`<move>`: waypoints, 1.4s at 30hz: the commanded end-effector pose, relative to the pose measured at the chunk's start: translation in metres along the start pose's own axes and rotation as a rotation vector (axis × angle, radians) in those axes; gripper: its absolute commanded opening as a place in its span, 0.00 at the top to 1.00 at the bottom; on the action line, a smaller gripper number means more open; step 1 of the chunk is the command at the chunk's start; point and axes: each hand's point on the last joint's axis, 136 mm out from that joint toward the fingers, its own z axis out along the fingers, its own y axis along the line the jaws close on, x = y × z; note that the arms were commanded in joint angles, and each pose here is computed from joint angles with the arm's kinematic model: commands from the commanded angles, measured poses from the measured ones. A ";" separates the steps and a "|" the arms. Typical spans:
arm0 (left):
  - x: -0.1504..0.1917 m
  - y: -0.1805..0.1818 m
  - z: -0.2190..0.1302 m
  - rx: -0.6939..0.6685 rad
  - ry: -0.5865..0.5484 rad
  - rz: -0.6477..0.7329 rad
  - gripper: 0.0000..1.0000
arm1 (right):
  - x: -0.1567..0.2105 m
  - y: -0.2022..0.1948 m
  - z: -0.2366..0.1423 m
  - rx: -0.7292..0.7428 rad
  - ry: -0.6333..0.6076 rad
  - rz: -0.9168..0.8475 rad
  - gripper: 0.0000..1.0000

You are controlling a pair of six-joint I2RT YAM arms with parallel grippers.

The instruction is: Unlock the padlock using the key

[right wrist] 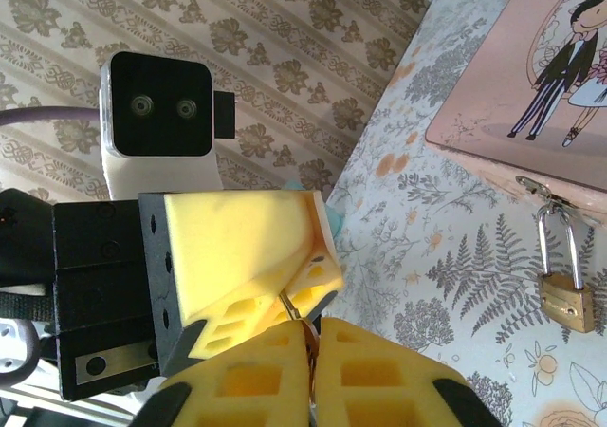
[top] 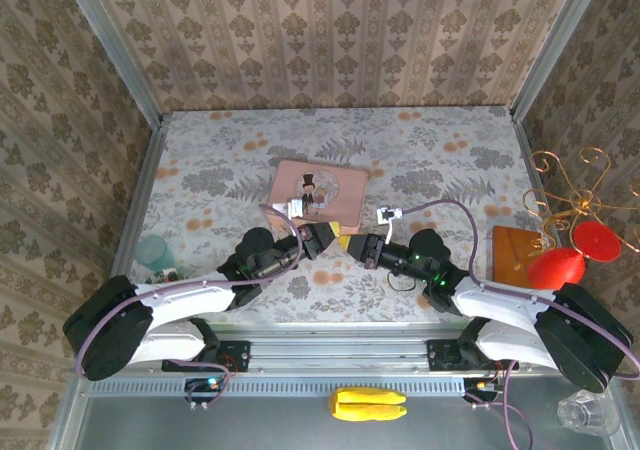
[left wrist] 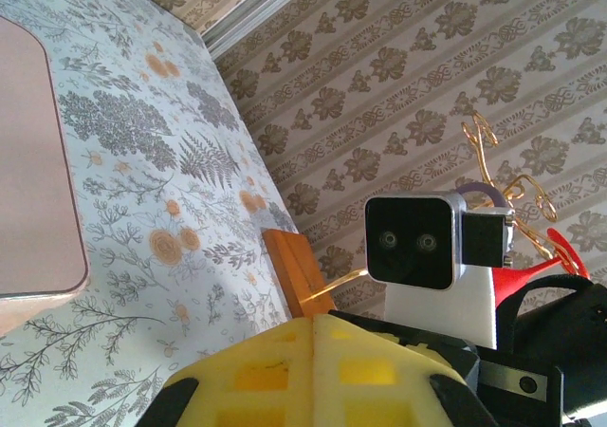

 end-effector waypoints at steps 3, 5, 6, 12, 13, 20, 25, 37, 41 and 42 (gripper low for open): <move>-0.003 -0.013 0.002 0.032 0.004 0.044 1.00 | -0.011 0.016 0.002 -0.039 -0.022 -0.023 1.00; -0.001 -0.011 0.002 0.017 0.017 0.058 0.96 | -0.011 0.016 0.002 -0.034 -0.021 -0.026 1.00; -0.001 -0.008 0.002 -0.002 0.023 0.068 0.93 | -0.011 0.014 0.002 -0.026 -0.022 -0.026 1.00; -0.012 0.039 -0.021 -0.238 0.058 0.085 0.69 | -0.011 -0.007 -0.006 0.107 -0.029 -0.034 1.00; -0.012 0.049 -0.027 -0.300 0.085 0.094 0.66 | -0.011 -0.011 -0.008 0.135 -0.029 -0.038 1.00; 0.000 0.092 -0.063 -0.636 0.306 0.253 0.47 | -0.008 -0.033 -0.022 0.280 -0.018 -0.068 1.00; 0.008 0.108 -0.070 -0.660 0.328 0.305 0.44 | -0.008 -0.033 -0.024 0.290 -0.018 -0.077 1.00; 0.034 0.149 -0.059 -0.659 0.403 0.424 0.44 | -0.007 -0.033 -0.022 0.275 -0.018 -0.068 1.00; 0.040 0.163 -0.051 -0.667 0.441 0.434 0.42 | -0.006 -0.033 -0.023 0.272 -0.020 -0.064 1.00; 0.041 0.167 -0.049 -0.671 0.446 0.436 0.42 | -0.005 -0.034 -0.024 0.274 -0.019 -0.062 1.00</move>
